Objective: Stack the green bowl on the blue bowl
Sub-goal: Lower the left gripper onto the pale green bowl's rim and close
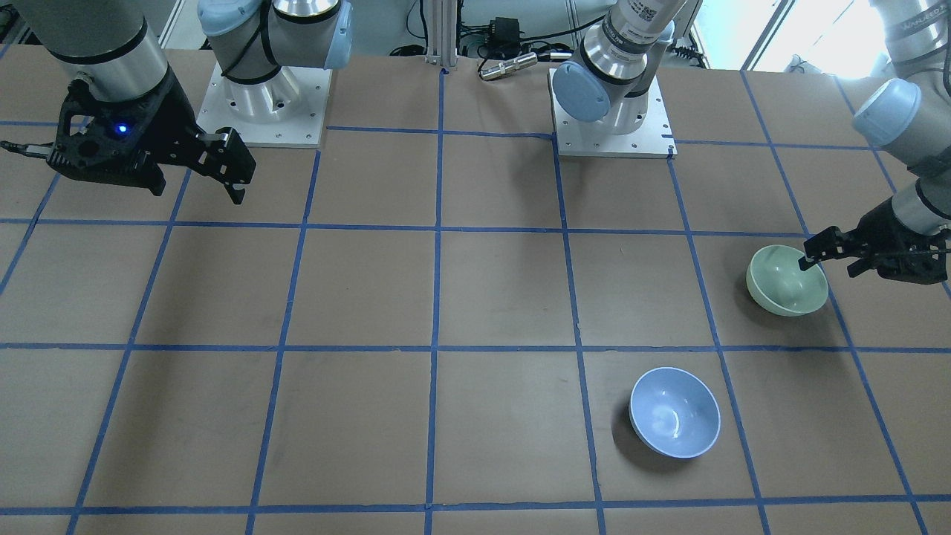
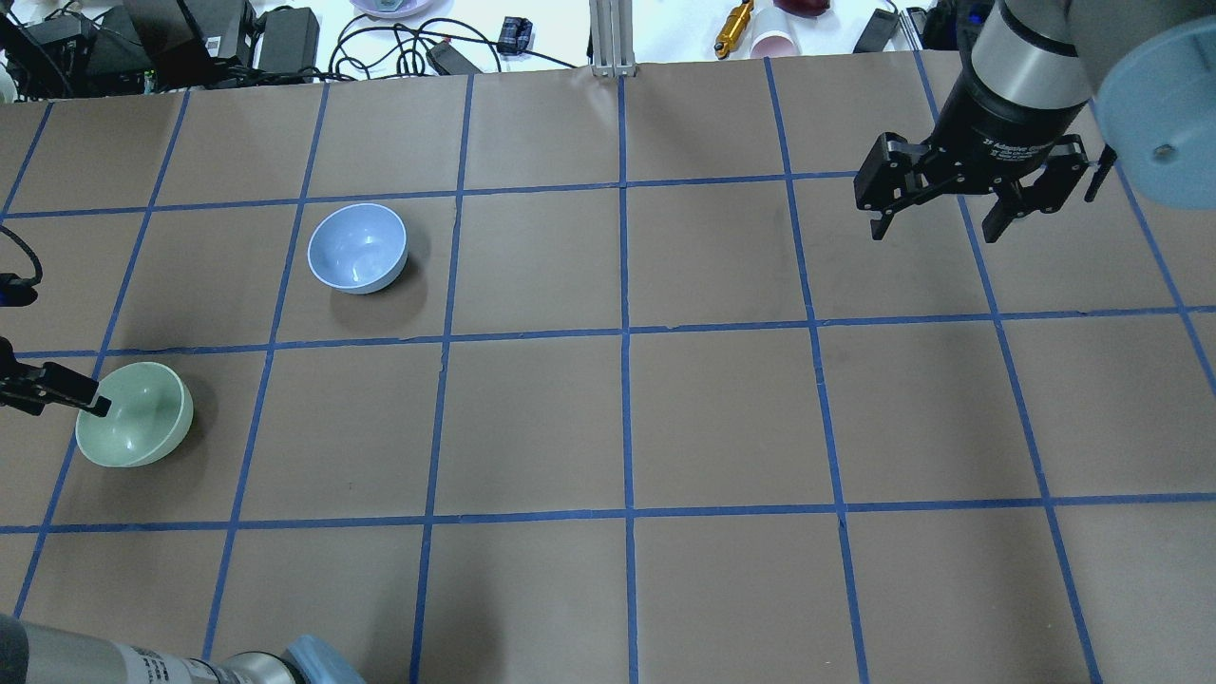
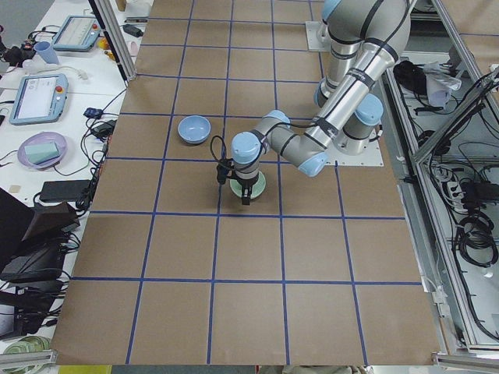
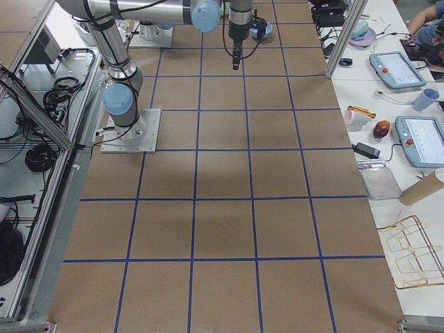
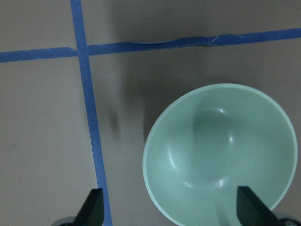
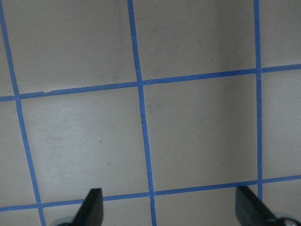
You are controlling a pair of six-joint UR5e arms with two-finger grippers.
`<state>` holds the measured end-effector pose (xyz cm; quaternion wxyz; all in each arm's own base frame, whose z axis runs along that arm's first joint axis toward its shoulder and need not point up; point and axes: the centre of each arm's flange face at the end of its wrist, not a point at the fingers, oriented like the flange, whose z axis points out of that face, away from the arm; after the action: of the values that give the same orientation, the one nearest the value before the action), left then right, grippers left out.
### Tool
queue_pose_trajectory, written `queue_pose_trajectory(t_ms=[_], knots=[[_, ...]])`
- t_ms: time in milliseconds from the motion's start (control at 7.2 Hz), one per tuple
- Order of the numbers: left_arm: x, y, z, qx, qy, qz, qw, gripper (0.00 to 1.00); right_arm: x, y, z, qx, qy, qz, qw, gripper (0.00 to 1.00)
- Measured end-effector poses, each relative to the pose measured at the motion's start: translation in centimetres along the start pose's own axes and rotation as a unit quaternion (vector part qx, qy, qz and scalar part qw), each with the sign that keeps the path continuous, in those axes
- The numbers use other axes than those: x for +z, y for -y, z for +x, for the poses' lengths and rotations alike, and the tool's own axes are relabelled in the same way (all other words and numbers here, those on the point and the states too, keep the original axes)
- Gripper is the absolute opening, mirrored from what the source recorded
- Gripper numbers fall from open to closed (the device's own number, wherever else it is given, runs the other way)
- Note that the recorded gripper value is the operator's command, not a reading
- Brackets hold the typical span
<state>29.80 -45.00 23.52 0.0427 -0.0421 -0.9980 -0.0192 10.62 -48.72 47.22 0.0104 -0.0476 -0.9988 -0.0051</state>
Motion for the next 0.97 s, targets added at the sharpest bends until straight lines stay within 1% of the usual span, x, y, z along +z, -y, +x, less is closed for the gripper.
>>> queue_pose_trajectory(t_ms=[833,972], knots=[[3.6,0.3,-1.0,0.001,-0.01,-0.005,0.9999,0.99,0.0,0.0,0.0,0.0,0.0,0.0,1.0,1.0],[4.0,0.3,-1.2,0.0,-0.011,-0.006,0.9999,0.93,0.0,0.0,0.0,0.0,0.0,0.0,1.0,1.0]])
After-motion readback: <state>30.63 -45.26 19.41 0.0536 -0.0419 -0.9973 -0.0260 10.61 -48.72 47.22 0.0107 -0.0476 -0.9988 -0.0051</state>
